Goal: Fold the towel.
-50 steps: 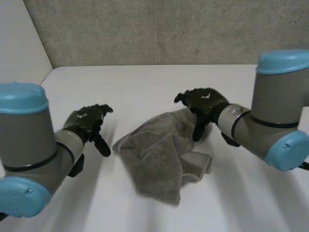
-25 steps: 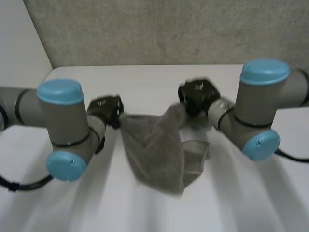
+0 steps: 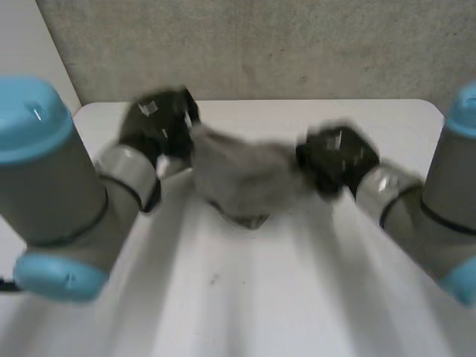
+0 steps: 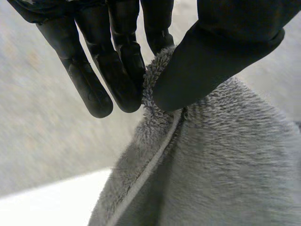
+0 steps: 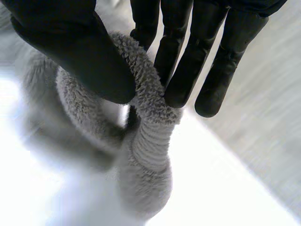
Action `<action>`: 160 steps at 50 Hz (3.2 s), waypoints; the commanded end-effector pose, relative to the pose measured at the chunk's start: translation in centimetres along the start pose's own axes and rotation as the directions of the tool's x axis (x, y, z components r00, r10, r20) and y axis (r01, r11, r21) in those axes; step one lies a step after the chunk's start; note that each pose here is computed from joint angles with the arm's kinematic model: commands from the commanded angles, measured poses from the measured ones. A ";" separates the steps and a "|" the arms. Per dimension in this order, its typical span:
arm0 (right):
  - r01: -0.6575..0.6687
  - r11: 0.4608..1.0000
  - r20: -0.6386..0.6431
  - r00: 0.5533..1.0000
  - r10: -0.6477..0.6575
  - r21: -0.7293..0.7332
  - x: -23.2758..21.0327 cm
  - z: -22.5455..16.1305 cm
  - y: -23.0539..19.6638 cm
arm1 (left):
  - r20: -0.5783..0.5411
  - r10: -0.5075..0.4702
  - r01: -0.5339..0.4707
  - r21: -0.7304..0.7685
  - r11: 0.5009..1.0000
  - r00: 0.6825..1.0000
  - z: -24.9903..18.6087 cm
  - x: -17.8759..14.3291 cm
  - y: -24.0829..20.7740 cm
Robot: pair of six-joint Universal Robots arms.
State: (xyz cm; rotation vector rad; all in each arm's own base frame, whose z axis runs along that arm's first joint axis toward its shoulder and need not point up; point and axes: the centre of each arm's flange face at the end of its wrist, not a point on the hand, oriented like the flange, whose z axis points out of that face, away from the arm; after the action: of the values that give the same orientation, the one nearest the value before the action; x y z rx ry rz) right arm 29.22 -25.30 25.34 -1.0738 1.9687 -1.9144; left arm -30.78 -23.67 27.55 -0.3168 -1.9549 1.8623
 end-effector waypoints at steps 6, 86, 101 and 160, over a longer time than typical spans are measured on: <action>0.238 0.857 0.252 0.959 -0.132 -0.456 -1.0 -6.2 7.5 | -0.215 0.035 -0.116 -0.378 0.919 0.976 -8.9 3.6 10.9; -0.333 0.943 0.149 0.932 0.331 -0.012 1.9 2.0 -2.6 | -0.096 -0.047 0.016 -0.301 0.953 0.994 -3.4 -5.2 12.2; -0.335 0.935 0.062 0.942 0.330 0.116 4.8 -2.4 -6.6 | -0.167 -0.044 -0.006 -0.286 0.958 0.985 -0.1 -3.2 13.6; 0.050 0.980 0.061 0.997 -0.039 -0.192 5.1 3.1 2.1 | 0.069 0.487 -0.474 -0.145 0.868 0.871 3.3 -8.2 4.4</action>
State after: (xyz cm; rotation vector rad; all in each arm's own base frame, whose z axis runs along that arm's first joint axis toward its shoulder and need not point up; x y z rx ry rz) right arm 25.27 -26.09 22.43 -1.3151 2.2713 -1.3984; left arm -24.81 -25.38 19.29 -0.9066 -2.3183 1.9133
